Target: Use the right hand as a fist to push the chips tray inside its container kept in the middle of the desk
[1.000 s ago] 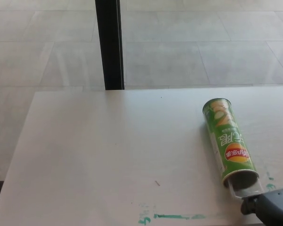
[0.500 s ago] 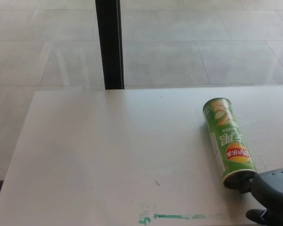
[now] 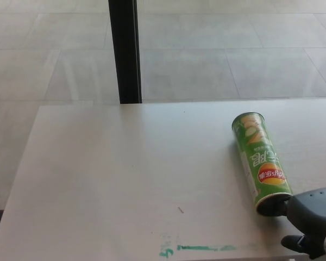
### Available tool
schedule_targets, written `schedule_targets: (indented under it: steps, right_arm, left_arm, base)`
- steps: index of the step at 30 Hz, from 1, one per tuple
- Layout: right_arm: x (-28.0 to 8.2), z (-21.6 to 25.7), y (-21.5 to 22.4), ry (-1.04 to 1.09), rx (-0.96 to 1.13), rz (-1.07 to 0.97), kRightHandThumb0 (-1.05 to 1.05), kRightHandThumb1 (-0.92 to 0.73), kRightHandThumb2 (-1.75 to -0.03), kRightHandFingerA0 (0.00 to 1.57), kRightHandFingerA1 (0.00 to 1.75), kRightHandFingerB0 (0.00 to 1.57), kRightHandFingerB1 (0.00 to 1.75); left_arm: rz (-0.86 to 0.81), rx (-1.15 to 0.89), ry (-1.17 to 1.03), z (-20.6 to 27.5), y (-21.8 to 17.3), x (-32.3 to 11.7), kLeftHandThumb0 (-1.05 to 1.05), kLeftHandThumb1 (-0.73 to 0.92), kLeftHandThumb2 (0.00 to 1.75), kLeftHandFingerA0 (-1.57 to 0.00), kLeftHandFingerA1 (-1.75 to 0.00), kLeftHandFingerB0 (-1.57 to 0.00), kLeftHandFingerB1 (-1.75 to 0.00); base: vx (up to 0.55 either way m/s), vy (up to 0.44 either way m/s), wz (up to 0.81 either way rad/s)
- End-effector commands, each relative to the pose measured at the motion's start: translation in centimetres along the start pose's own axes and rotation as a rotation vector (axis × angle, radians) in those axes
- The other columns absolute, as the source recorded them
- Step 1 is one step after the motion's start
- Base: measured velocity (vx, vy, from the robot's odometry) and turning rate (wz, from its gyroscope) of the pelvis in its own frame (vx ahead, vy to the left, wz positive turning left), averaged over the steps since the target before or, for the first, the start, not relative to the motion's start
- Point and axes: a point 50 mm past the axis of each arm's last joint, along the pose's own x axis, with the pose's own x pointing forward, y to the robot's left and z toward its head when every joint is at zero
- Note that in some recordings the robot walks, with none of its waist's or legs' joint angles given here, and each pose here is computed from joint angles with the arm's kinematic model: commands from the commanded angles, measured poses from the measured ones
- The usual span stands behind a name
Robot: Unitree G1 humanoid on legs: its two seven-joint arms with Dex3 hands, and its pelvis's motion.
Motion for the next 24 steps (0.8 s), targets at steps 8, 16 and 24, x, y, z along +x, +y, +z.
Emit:
schedule_targets:
  steps: [8,16,24]
  right_arm:
    - [-4.2,1.4,-1.8,-0.231,0.192,0.190,-0.55,-0.75,-0.63,0.76,1.03,0.41,0.44]
    - [-7.3,1.6,-2.8,-0.339,0.285,0.412,-0.52,-0.74,-0.62,0.78,0.88,0.50,0.45]
    - [-9.8,-0.4,-6.5,-0.345,0.392,0.429,-0.48,-0.59,-0.98,0.82,0.85,0.44,0.60]
  left_arm:
    - [0.018,-0.032,-0.009,0.4,0.2,0.1,-0.70,0.92,0.67,-0.52,-0.59,-0.42,-0.47]
    - [0.011,0.006,-0.024,0.5,0.3,0.0,-0.73,0.92,0.71,-0.52,-0.59,-0.42,-0.48]
    - [0.016,-0.082,-0.021,0.8,0.2,0.1,-0.70,0.92,0.68,-0.51,-0.62,-0.40,-0.50]
  base:
    - [0.00,0.000,0.00]
    - [0.00,0.000,0.00]
    - [0.00,0.000,0.00]
